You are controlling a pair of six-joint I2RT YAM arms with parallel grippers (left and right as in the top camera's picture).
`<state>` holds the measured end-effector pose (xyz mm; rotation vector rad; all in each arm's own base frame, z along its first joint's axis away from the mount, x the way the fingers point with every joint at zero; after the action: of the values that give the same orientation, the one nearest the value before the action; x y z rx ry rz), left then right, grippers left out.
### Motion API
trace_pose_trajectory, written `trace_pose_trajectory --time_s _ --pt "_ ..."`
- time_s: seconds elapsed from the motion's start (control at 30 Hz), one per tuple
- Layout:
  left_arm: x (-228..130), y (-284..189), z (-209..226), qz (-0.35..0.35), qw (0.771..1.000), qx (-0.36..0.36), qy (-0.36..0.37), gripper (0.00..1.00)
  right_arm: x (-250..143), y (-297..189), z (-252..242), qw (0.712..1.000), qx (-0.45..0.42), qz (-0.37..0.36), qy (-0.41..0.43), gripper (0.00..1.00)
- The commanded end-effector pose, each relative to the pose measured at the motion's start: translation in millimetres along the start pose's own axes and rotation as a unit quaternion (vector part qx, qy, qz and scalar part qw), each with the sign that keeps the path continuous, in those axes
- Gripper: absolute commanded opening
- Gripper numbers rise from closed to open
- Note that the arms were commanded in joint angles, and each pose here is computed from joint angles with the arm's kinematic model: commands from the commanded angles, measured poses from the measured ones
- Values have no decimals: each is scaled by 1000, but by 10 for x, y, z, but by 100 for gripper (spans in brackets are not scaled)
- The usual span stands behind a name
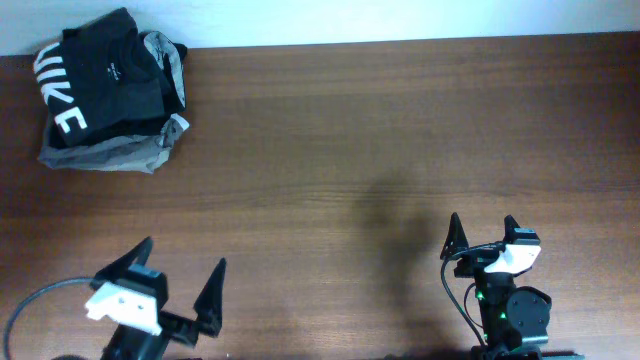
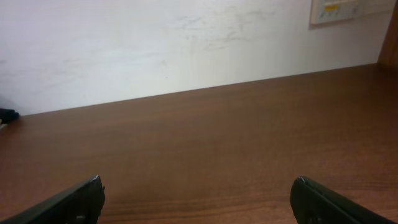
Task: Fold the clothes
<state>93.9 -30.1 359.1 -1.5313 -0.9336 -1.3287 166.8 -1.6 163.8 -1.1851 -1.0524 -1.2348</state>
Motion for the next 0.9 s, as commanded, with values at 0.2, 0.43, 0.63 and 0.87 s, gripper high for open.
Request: trace_pose_trajectory --time_s 0.2,0.43,0.63,0.87 --pt "-848 635 246 -138 981 16 135 99 -28 2 0 1000 1 5 -4 99" --pt "-1279 769 397 -174 972 73 140 99 -28 2 0 1000 1 5 -4 99" --pt "-1532 827 473 -116 981 98 118 99 -28 2 0 1000 1 5 -4 99" --pt "-1811 864 536 -32 988 117 92 99 -28 2 0 1000 1 5 -4 99"
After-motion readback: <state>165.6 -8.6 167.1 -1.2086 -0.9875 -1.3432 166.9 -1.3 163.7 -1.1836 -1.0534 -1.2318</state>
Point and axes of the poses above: each gripper's point midway between its finger pads, its own y axis out along the fingers, its own z axis along the line the jaws close on, x = y × z, the point moved 8 cm from there along -y, back along the fingers, and after that the axes turned 2 degrees about -y, right-handed, at the moved point
